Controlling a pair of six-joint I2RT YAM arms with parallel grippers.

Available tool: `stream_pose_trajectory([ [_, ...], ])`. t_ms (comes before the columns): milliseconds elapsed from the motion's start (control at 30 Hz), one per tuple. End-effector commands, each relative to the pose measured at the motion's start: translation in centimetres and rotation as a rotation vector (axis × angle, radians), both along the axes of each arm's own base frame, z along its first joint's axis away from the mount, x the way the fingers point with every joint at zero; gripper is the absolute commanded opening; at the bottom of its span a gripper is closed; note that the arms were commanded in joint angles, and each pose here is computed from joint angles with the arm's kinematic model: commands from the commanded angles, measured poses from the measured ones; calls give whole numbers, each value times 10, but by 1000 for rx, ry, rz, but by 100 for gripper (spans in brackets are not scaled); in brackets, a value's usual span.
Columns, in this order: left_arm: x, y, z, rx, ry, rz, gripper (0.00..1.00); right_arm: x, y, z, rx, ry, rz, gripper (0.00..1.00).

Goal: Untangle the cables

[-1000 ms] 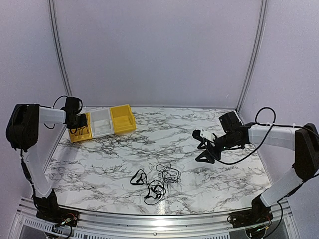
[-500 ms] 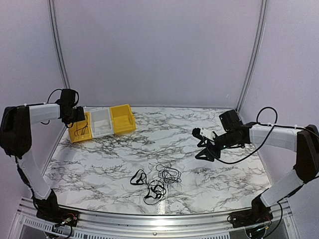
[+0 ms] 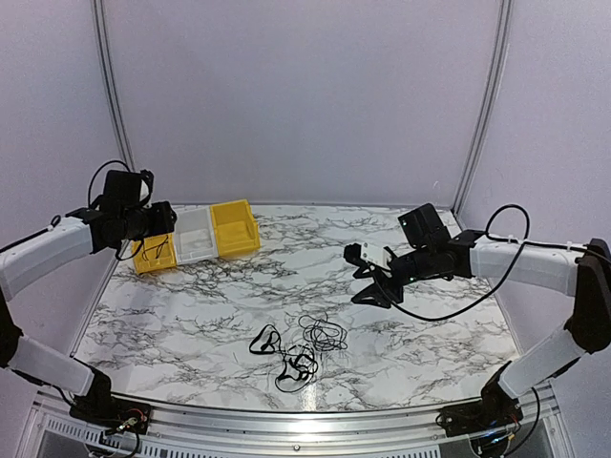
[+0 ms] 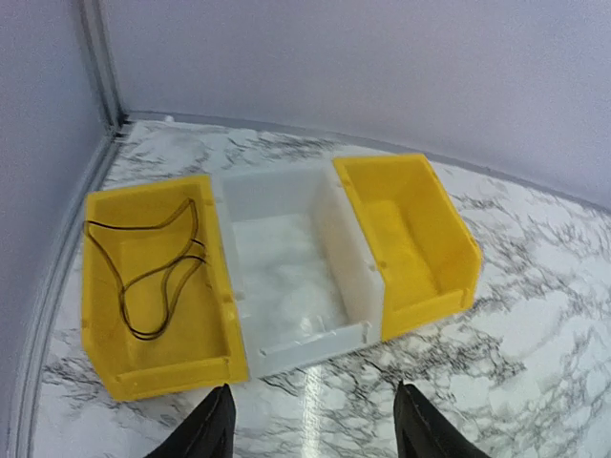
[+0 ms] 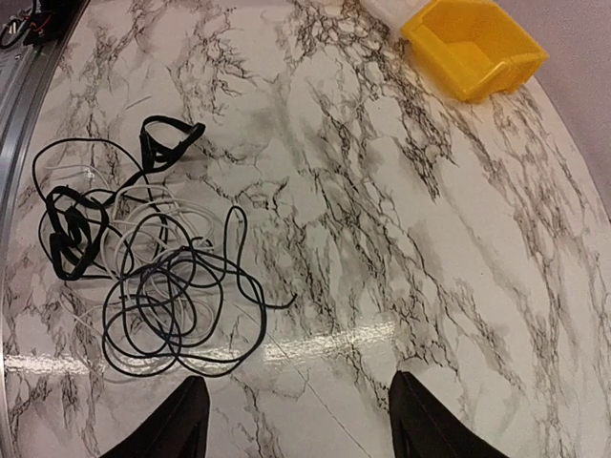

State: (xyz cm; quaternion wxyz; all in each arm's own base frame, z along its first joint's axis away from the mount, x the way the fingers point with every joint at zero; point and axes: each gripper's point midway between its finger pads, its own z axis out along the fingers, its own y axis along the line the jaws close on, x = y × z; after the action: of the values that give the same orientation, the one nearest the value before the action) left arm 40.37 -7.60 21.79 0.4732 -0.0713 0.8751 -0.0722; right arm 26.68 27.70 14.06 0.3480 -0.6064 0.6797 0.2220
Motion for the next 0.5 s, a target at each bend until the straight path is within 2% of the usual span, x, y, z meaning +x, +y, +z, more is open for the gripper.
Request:
stream_pose_trajectory([
  [0,-46,-107,-37,-34,105,-374,59,2,25,14,48,-36,17,64],
  [200,-111,-204,-96,40,244,-773,67,-24,49,-24,-5,-7,107,64],
  [467,-151,-237,-148,102,390,-962,64,-59,63,-52,-66,40,214,66],
])
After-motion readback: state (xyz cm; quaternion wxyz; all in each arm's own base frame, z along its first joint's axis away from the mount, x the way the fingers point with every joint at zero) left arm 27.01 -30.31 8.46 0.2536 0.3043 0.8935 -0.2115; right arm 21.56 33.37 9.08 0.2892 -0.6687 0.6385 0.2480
